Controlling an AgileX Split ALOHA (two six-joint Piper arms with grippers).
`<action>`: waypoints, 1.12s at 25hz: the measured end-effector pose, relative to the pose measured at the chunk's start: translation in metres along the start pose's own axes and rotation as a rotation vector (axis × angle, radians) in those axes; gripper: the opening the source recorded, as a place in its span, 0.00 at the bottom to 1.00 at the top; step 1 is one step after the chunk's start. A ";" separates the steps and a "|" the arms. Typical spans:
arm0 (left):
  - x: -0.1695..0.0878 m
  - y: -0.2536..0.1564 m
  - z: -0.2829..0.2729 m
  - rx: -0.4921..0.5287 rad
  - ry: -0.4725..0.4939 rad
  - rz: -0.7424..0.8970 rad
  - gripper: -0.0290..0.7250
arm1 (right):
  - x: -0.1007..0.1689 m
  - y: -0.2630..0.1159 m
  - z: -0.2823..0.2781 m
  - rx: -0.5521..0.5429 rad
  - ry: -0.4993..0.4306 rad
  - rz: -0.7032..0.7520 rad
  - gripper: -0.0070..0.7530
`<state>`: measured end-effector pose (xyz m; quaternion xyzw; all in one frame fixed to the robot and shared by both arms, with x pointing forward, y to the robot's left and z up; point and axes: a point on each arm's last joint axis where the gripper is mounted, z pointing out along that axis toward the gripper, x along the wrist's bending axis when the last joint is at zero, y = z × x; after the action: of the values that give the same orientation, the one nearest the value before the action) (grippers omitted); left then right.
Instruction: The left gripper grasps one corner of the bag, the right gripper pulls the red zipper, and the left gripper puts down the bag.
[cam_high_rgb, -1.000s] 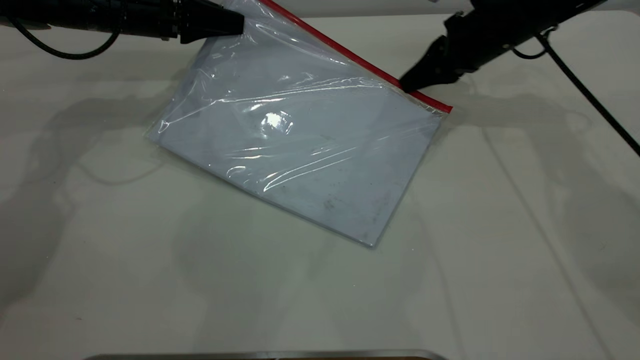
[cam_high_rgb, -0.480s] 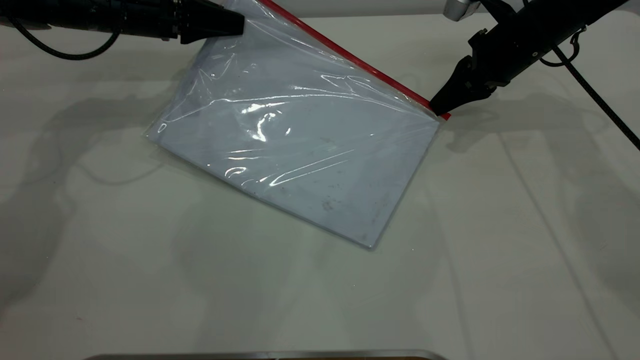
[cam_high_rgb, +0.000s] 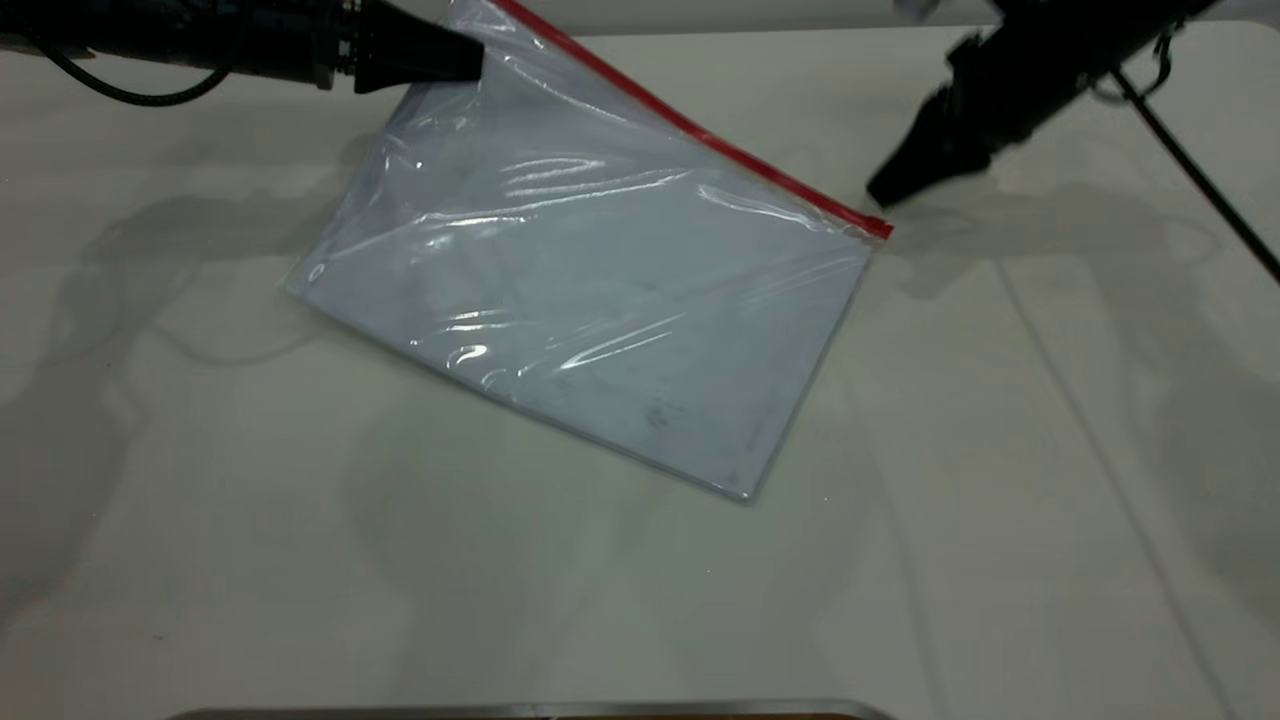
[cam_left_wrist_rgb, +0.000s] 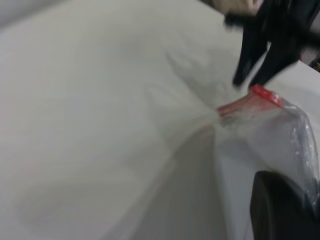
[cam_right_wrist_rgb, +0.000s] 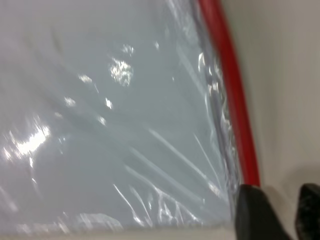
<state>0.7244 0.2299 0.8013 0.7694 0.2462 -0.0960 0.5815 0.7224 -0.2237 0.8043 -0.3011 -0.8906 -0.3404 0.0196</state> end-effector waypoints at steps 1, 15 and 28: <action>-0.001 -0.003 0.001 0.030 -0.008 -0.022 0.14 | 0.005 0.013 -0.011 -0.032 0.010 -0.007 0.44; -0.020 0.020 0.005 0.186 -0.001 -0.398 0.60 | 0.138 0.158 -0.220 -0.337 0.073 -0.154 0.54; -0.129 0.189 -0.108 0.195 0.279 -0.241 0.60 | 0.263 0.142 -0.379 -0.284 -0.361 0.188 0.54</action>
<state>0.6908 0.2591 1.0510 0.7928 0.4043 -0.0806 0.4489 0.5207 -0.2366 1.2429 -0.4383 -0.7909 -0.3995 -0.1507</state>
